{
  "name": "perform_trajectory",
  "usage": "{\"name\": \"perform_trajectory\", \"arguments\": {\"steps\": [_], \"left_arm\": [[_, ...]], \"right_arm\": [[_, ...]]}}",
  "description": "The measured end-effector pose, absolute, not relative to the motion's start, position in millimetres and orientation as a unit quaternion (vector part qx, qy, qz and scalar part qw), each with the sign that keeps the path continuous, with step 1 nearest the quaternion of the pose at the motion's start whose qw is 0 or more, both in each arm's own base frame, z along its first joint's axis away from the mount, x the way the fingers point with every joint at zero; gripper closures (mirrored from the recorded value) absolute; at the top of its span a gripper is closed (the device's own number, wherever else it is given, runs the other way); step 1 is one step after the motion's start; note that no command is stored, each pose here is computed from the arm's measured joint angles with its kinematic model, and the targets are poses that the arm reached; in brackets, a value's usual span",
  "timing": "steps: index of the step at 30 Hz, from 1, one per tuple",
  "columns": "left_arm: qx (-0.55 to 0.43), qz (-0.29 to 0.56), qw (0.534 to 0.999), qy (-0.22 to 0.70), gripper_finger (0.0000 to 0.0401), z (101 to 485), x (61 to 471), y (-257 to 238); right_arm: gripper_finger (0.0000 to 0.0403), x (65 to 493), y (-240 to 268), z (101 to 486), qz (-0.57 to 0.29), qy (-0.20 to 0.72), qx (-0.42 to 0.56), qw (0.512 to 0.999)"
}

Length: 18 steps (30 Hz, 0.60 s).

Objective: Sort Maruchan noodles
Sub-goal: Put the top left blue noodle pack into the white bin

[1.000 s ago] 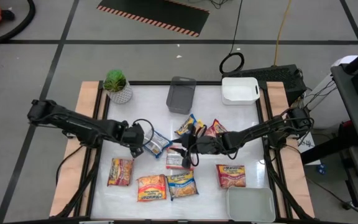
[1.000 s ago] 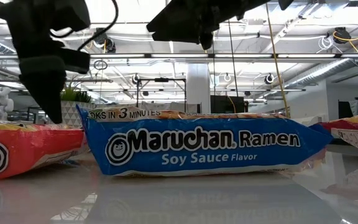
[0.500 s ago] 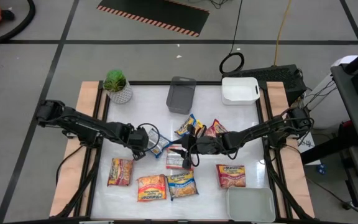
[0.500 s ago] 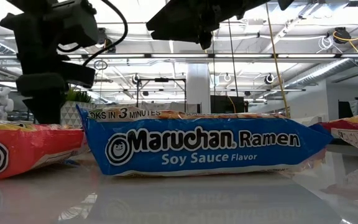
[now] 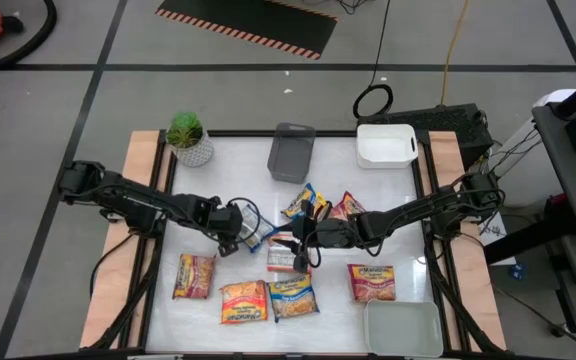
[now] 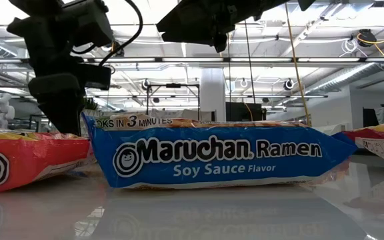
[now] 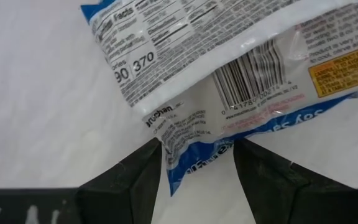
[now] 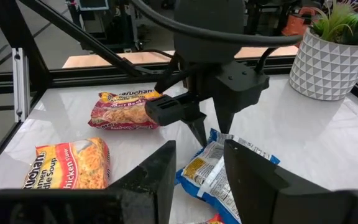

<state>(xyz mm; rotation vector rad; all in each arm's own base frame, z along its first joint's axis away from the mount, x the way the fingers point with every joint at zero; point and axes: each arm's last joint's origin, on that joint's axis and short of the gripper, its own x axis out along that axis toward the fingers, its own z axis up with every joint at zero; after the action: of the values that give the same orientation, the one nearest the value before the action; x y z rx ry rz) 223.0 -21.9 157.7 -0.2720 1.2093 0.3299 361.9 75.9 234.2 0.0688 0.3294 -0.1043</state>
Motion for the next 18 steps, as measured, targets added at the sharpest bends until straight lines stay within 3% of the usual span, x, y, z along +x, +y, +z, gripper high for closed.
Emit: {"name": "perform_trajectory", "arguments": {"steps": [13,18], "left_arm": [[-0.095,0.113,0.804,0.576,0.0199,130.0,206.8,-8.6],[-0.071,0.087,0.817,0.565,0.0241,129.9,209.7,-7.4]], "right_arm": [[0.0273,361.9,75.9,234.4,-0.052,0.163,0.034,0.985],[0.0273,361.9,75.9,234.4,-0.052,0.163,0.035,0.985]]}}
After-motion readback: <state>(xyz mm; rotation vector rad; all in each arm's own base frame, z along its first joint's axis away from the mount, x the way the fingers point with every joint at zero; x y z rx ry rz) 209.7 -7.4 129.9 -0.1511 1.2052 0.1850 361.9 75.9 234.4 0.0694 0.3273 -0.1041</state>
